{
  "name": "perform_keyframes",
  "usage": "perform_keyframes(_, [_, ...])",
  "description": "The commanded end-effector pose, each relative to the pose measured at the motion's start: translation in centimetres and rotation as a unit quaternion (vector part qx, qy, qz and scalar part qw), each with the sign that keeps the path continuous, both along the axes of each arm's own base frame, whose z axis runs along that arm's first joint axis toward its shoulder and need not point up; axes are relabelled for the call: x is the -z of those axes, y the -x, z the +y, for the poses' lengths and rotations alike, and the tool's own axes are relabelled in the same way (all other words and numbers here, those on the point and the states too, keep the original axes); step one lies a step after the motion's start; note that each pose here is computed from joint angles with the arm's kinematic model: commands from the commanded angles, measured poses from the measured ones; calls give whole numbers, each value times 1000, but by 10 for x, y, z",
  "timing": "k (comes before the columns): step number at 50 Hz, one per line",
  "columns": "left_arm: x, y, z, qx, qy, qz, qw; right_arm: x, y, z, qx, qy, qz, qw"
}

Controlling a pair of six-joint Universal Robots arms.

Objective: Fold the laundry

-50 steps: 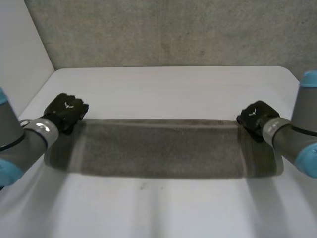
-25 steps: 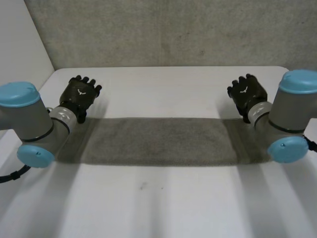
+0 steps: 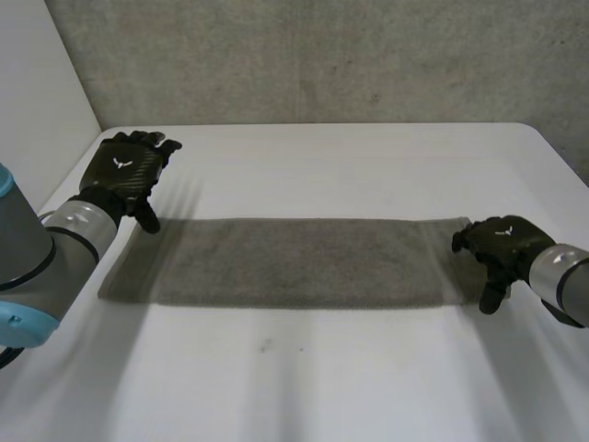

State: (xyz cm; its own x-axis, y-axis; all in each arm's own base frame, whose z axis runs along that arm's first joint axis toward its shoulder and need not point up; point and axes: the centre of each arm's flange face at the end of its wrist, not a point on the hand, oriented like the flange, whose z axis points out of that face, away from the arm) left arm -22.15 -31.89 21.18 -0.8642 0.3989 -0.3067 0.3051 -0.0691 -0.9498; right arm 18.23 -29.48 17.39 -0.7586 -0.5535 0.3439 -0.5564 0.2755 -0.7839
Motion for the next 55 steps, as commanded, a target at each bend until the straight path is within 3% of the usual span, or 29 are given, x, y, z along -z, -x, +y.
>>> perform_keyframes(1, [1, -3, -2, -6, 6, 26, 1000, 25, 12, -8, 4, 33, -5, 999])
perform_keyframes(18, [16, 1, 5, 3, 5, 21, 1000, 48, 14, -19, 6, 46, 7, 999])
perform_keyframes(21, [15, 1, 6, 3, 6, 21, 1000, 44, 28, -28, 35, 66, 24, 997])
perform_keyframes(26, [14, 0, 6, 1, 6, 23, 1000, 36, 56, -44, 95, 104, 114, 983])
perform_keyframes(28, [13, -1, 7, 0, 5, 26, 1000, 26, 88, -57, 139, 123, 199, 962])
perform_keyframes(32, [15, 0, 8, 2, 3, 25, 1000, 16, 106, -65, 157, 140, 244, 947])
perform_keyframes(34, [14, 0, 8, 2, 4, 25, 1000, 9, 98, -66, 143, 156, 237, 948])
perform_keyframes(37, [12, 0, 9, 1, 6, 26, 1000, -34, 41, -59, 75, 242, 150, 956])
perform_keyframes(40, [12, -1, 10, 1, 6, 26, 1000, -50, 23, -52, 53, 269, 116, 955])
perform_keyframes(44, [10, -2, 13, 0, 8, 26, 1000, -71, -40, -22, -45, 313, 49, 947])
perform_keyframes(45, [9, -2, 14, 0, 8, 26, 1000, -72, -66, -7, -93, 321, 35, 942])
perform_keyframes(46, [9, -2, 14, 0, 8, 26, 1000, -72, -66, -6, -93, 321, 35, 942])
perform_keyframes(48, [9, -1, 14, 0, 9, 27, 1000, -59, -114, 28, -188, 312, 10, 931])
perform_keyframes(55, [7, -2, 18, 2, 10, 27, 1000, -21, -179, 80, -310, 277, -9, 910])
